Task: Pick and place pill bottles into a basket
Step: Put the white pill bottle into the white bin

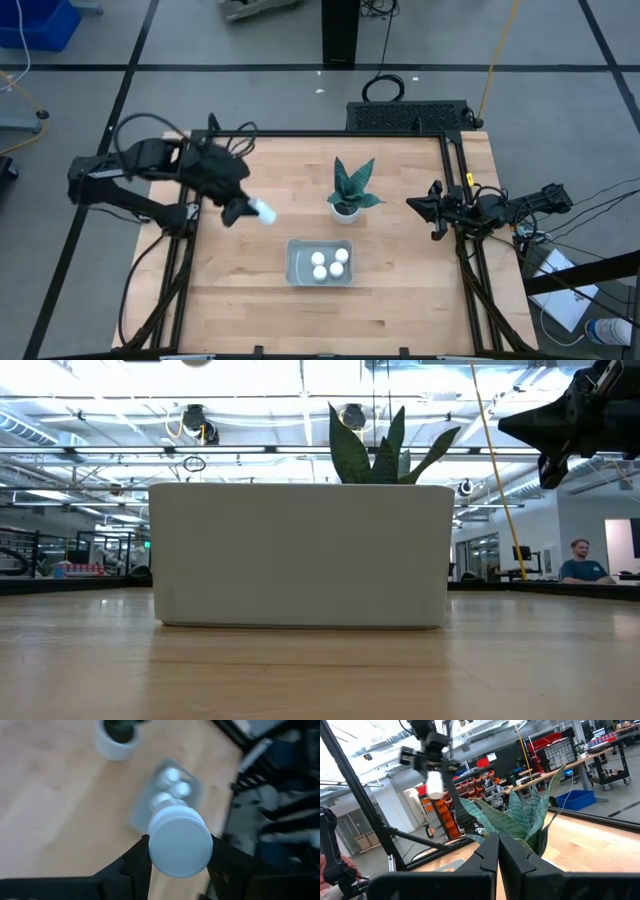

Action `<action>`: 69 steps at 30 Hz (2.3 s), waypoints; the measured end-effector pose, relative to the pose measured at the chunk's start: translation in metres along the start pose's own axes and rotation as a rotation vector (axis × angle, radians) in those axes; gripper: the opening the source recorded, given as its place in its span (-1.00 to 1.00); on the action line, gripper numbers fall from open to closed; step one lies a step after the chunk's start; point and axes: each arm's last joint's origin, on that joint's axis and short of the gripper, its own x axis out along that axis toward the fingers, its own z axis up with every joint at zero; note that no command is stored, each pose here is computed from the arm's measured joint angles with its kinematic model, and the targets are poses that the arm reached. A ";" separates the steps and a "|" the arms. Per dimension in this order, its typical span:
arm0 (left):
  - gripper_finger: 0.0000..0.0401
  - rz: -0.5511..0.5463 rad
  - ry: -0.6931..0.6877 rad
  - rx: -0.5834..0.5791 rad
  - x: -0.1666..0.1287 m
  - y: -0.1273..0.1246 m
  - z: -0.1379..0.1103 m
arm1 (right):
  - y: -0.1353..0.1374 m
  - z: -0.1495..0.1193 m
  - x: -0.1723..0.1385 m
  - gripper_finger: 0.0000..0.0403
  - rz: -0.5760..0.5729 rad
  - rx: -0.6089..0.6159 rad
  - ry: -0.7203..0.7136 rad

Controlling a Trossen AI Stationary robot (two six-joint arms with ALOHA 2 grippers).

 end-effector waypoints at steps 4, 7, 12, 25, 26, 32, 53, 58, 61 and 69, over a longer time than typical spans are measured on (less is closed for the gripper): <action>-0.16 -0.115 0.018 0.025 0.002 -0.025 -0.013 | 0.000 0.000 0.000 -0.98 0.000 0.000 0.000; -0.18 -0.212 0.004 0.065 0.007 -0.045 -0.017 | 0.000 0.000 0.000 -0.98 0.000 0.000 0.000; -0.18 -0.219 0.035 0.101 0.030 -0.061 -0.018 | 0.000 0.000 0.000 -0.98 0.000 0.000 0.000; -0.18 0.066 0.233 0.358 0.142 -0.066 -0.023 | 0.000 0.000 0.000 -0.98 0.000 0.000 0.000; -0.18 0.088 0.251 0.376 0.149 -0.065 -0.024 | 0.000 0.000 0.000 -0.98 0.000 0.000 0.000; -0.18 0.164 0.313 0.447 0.180 -0.059 -0.026 | 0.000 0.000 0.000 -0.98 0.000 0.000 0.000; -0.18 0.347 0.401 0.424 0.247 -0.039 -0.034 | 0.000 0.000 0.000 -0.98 0.000 0.000 -0.001; -0.12 0.348 0.416 0.429 0.256 -0.037 -0.035 | 0.000 0.000 0.000 -0.98 0.000 0.000 0.000; -0.14 0.343 0.440 0.422 0.264 -0.034 -0.037 | 0.000 0.000 0.000 -0.98 0.000 0.000 0.000; -0.14 0.339 0.482 0.411 0.274 -0.030 -0.041 | 0.000 0.000 0.000 -0.98 0.000 0.000 0.000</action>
